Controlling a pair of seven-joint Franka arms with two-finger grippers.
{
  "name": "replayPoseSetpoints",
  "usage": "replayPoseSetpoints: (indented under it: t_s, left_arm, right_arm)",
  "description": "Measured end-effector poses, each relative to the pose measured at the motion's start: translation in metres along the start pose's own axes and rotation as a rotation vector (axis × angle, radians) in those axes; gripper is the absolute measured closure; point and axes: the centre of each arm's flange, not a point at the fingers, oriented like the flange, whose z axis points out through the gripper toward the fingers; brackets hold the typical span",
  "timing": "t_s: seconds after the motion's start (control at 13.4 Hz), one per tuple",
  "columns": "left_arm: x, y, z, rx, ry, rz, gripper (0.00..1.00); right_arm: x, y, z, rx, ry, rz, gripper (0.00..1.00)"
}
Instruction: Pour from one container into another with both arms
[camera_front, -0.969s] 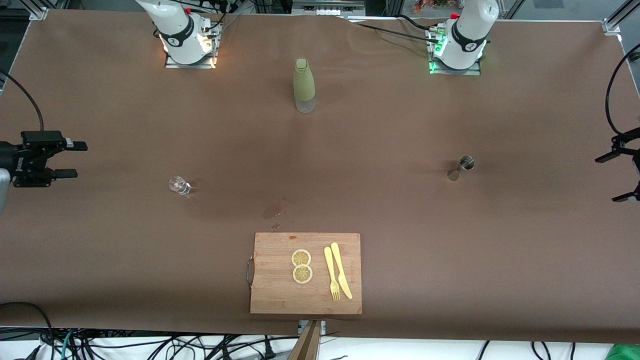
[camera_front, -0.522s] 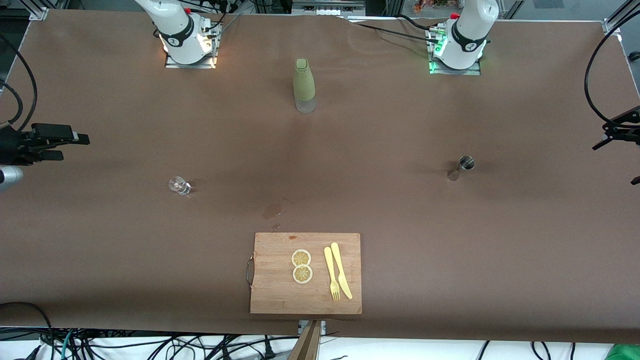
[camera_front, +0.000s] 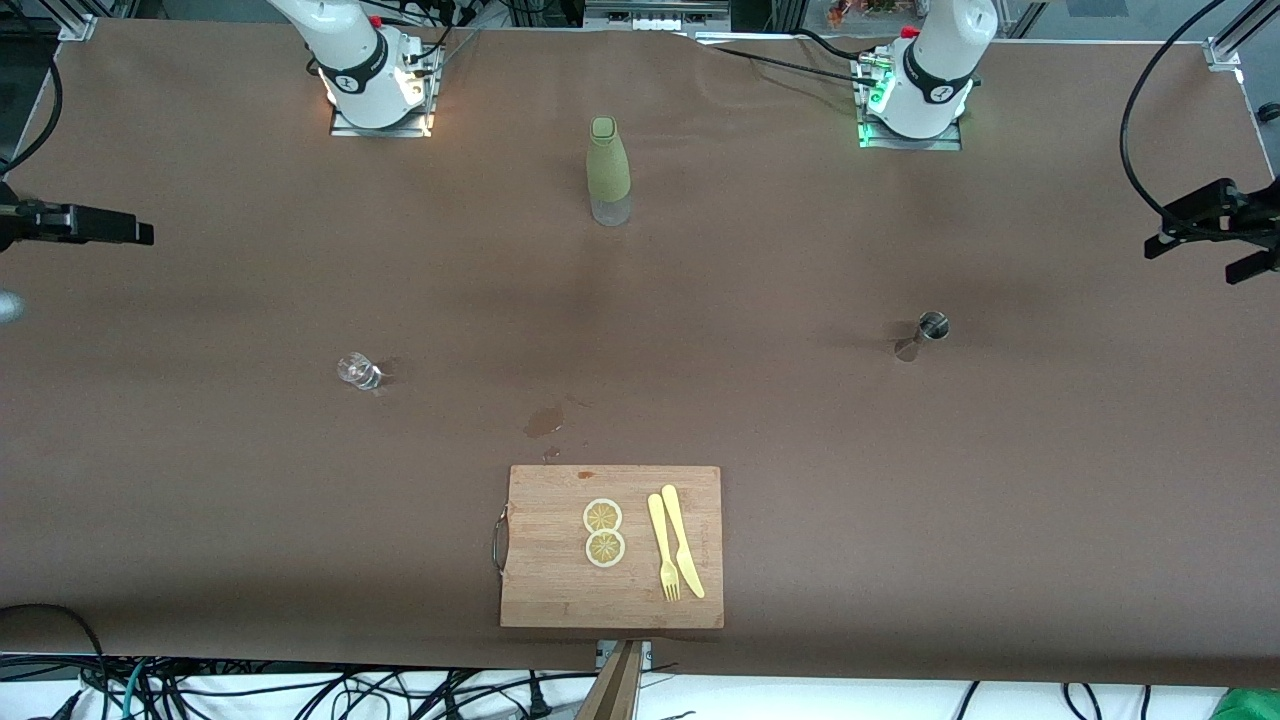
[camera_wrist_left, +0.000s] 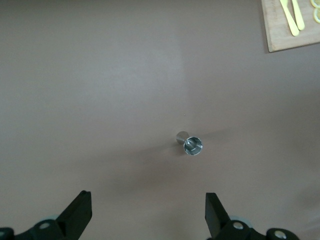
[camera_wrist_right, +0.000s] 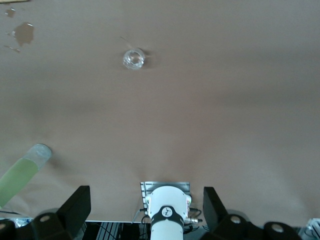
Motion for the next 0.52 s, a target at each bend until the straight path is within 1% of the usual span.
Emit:
replayPoseSetpoints:
  t_s: [0.07, 0.22, 0.37, 0.52]
  left_arm:
    - [-0.001, 0.006, 0.0, -0.001, -0.004, -0.024, 0.0]
    - [0.002, 0.022, 0.001, -0.001, -0.013, -0.05, 0.0]
    - [0.009, 0.054, 0.005, 0.02, -0.025, -0.078, 0.0]
    - [0.014, 0.087, 0.009, 0.033, -0.032, -0.115, 0.0]
  right_arm:
    - [-0.005, 0.0, 0.0, -0.005, 0.015, 0.004, 0.0]
    - [-0.007, 0.001, 0.005, -0.003, 0.073, 0.007, 0.0]
    - [-0.01, 0.003, 0.009, -0.006, 0.124, 0.011, 0.0]
    - [-0.023, 0.005, -0.003, -0.008, 0.176, 0.013, 0.0]
